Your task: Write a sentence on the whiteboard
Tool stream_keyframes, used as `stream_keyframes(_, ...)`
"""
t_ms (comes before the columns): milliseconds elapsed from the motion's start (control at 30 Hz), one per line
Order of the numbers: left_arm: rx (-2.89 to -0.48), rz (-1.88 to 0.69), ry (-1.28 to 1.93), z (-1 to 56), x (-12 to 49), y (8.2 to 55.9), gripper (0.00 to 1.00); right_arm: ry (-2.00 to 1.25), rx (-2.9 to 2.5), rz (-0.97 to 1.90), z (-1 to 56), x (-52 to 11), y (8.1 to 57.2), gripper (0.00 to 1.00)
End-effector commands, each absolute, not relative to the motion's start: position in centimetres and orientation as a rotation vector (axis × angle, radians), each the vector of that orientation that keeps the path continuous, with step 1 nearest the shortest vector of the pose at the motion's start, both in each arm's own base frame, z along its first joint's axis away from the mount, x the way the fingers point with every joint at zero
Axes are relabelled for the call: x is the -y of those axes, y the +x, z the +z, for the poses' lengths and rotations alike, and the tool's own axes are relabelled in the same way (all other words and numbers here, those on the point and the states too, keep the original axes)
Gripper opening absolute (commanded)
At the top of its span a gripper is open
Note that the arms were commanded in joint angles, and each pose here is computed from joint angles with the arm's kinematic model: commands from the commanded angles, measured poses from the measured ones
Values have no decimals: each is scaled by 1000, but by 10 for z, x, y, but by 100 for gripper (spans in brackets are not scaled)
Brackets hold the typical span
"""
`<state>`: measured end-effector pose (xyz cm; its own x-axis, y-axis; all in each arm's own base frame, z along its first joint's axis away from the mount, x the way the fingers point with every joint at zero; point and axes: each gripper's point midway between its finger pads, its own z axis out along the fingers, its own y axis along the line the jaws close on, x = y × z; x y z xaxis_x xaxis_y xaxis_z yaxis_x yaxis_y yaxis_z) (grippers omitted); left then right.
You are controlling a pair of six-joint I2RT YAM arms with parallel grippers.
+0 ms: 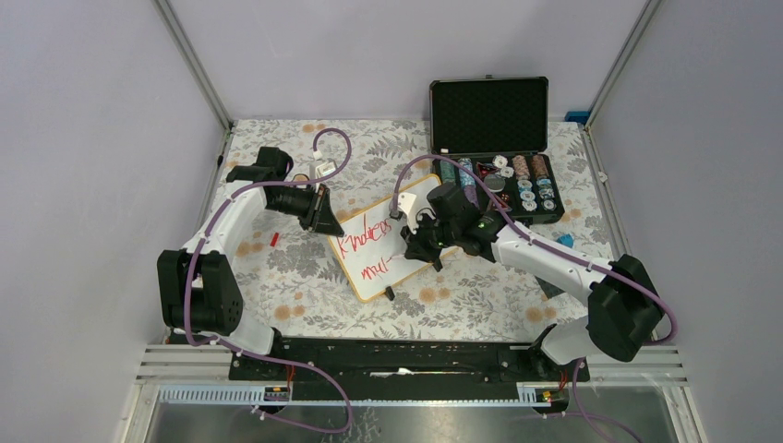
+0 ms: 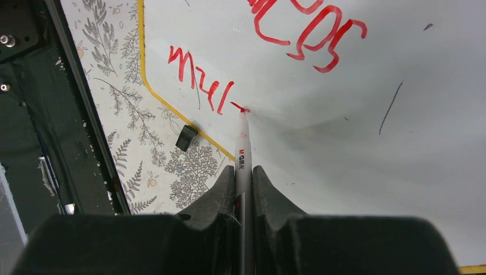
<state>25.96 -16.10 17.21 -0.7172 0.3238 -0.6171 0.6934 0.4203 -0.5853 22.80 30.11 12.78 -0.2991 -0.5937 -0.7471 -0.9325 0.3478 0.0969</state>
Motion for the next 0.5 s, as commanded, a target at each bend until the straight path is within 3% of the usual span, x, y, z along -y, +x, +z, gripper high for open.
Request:
stream_keyframes(0,-2259,-1161,941,165,163,264,0,-1320,-1887,770,162,-312,232,0)
stream_keyframes(467,-2264,-1154,941,164,163,263,0,-1282,-1898,719,156,-318,250,0)
